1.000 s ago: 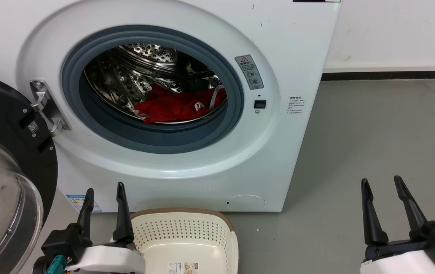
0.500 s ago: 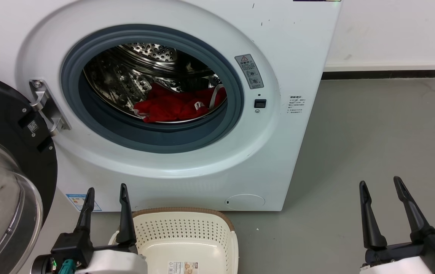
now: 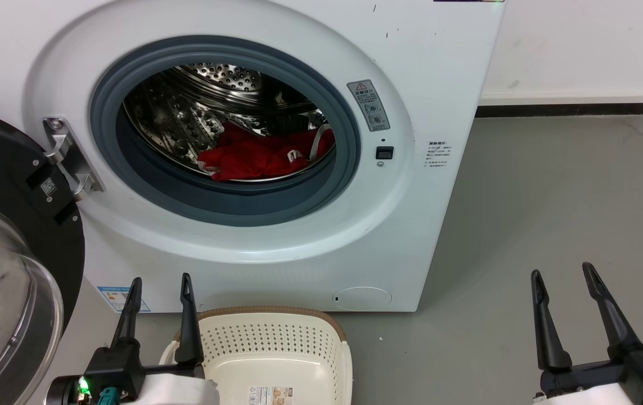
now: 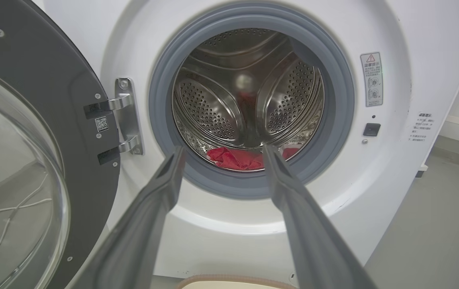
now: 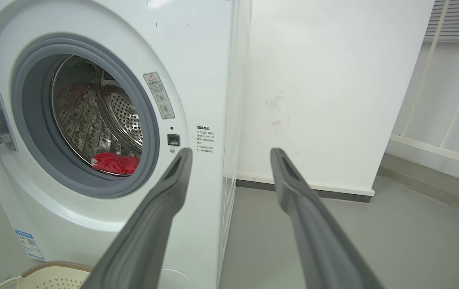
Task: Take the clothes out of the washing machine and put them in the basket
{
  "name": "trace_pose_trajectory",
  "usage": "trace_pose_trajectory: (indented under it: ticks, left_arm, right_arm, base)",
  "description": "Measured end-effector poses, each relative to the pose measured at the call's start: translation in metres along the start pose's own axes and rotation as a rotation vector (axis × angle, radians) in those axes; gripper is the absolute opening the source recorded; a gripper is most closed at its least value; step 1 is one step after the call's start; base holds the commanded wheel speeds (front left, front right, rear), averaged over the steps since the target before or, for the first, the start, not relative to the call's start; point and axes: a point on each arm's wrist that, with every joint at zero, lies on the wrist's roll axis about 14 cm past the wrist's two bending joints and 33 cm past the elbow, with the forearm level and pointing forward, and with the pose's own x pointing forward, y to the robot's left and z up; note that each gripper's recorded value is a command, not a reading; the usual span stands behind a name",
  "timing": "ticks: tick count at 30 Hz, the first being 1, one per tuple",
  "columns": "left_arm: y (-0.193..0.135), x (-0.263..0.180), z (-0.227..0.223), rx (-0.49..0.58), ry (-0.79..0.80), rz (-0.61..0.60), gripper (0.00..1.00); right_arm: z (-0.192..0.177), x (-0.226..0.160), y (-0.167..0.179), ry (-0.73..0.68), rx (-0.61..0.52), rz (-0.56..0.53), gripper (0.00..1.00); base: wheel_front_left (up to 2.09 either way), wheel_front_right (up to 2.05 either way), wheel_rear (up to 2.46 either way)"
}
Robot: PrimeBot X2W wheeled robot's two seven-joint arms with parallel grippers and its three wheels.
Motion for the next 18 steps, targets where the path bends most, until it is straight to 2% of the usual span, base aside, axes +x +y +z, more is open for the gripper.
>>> trace_pose_trajectory:
  ticks: [18]
  left_arm:
    - [-0.0002,0.0071,-0.0089,0.0,0.024,-0.016,1.0]
  right_arm:
    - [-0.0033,-0.0001,-0.0004,0.009,0.018,-0.005,1.0]
  base:
    - [0.0,0.0,0.0]
